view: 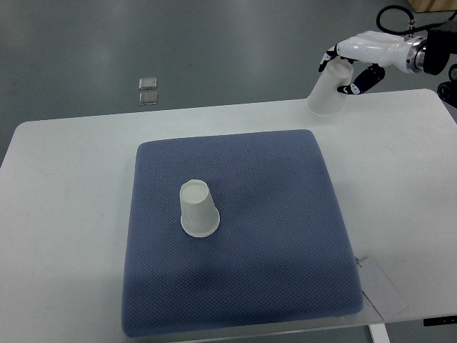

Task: Stack paper cups
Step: 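Lift the cup with the right hand and carry it over the inverted cup, then lower the held cup down onto the inverted cup on the cushion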

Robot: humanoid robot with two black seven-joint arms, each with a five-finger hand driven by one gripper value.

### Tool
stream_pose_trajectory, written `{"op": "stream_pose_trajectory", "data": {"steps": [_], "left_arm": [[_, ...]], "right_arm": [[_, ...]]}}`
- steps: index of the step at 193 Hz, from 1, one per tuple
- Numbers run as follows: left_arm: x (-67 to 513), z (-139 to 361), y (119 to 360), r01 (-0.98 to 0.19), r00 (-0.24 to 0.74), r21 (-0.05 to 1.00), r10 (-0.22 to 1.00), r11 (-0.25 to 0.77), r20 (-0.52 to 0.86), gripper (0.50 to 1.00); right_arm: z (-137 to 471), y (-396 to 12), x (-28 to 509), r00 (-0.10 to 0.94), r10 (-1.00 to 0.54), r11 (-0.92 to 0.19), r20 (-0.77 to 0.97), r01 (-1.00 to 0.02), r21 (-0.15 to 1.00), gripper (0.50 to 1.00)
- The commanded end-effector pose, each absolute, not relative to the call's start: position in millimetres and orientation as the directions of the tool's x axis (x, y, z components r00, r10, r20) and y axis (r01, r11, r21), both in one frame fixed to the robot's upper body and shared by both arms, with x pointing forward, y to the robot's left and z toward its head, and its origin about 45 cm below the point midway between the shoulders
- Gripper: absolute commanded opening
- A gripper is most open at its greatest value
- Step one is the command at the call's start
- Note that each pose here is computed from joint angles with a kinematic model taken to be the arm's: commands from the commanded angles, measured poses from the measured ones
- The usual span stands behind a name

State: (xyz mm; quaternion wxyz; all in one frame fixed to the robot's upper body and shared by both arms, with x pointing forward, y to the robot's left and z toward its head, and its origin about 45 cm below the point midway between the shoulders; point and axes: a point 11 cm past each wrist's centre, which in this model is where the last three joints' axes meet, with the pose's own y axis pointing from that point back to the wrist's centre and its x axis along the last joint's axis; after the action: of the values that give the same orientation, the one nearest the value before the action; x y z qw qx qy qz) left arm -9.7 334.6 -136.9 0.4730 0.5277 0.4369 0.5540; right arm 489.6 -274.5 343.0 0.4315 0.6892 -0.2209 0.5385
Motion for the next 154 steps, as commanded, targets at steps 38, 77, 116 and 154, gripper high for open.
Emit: {"op": "stream_pose_trajectory", "data": {"steps": [38, 77, 116, 154], "left_arm": [[-10, -137, 335, -0.063, 0.004, 0.983, 0.985, -0.171, 0.171, 1.000], [-10, -137, 335, -0.063, 0.004, 0.983, 0.985, -0.171, 0.171, 1.000], [-10, -137, 335, -0.063, 0.004, 0.983, 0.985, -0.171, 0.171, 1.000], [-10, -137, 335, -0.063, 0.004, 0.983, 0.985, -0.171, 0.171, 1.000]], "right_arm": [[393, -179, 465, 0.286, 0.250, -0.700, 0.925, -0.606, 0.377, 0.556], [391, -127, 440, 0.303, 0.305, -0.775, 0.903, -0.472, 0.421, 0.558], [388, -91, 428, 0.299, 0.309, -0.816, 0.903, -0.404, 0.413, 0.558], [393, -70, 420, 0.322, 0.309, -0.839, 0.895, -0.350, 0.416, 0.558]]}}
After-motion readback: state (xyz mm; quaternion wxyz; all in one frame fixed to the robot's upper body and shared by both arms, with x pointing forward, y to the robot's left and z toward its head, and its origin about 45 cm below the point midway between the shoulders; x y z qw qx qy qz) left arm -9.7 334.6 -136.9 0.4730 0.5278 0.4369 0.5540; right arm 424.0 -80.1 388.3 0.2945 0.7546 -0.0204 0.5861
